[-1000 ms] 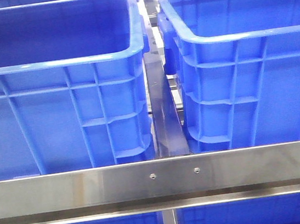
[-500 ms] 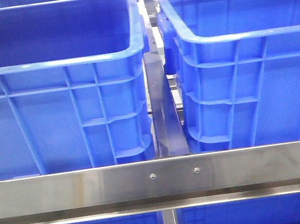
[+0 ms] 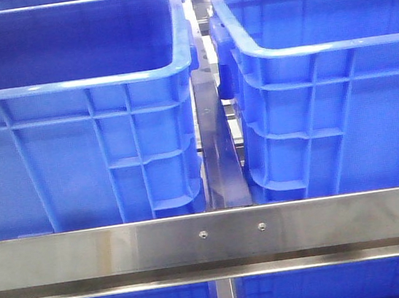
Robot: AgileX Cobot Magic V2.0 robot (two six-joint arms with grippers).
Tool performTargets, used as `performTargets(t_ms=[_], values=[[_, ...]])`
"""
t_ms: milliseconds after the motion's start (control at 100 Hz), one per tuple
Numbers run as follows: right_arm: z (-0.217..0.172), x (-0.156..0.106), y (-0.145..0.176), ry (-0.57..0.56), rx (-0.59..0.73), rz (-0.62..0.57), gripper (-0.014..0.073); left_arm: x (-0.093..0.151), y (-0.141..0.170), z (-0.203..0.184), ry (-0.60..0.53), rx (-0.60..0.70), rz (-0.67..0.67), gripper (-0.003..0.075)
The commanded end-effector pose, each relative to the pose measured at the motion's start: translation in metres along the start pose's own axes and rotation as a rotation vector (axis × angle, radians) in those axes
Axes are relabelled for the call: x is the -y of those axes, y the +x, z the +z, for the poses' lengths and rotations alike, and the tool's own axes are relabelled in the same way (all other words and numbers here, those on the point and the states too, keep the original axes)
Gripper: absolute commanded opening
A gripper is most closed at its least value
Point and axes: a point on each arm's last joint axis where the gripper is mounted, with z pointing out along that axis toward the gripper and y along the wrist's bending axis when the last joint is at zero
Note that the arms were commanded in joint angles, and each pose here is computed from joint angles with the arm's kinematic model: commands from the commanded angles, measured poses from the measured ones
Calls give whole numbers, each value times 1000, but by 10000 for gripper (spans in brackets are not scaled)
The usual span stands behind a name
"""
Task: Pick red and yellow buttons and place in box
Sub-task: 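Reach the left gripper down into the button bin toward a red button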
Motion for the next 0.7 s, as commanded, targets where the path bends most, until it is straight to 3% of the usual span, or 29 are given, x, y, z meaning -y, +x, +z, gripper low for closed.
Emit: performTargets(t_ms=[0,380,480,600,690], values=[[-3,-1,-15,-9,122,-9,-68,1,-23,4,9,49,-15,-19],[-3,-1,-15,-9,122,-9,-68,1,-28,22,6,4,-16,6],[-3,-1,-15,-9,122,-9,-68,1,-28,22,6,4,-16,122],[-3,-1,-15,-9,122,-9,-68,1,-28,22,6,4,-16,378],[-3,-1,-15,-9,122,-9,-68,1,-29,22,5,20,-14,517]])
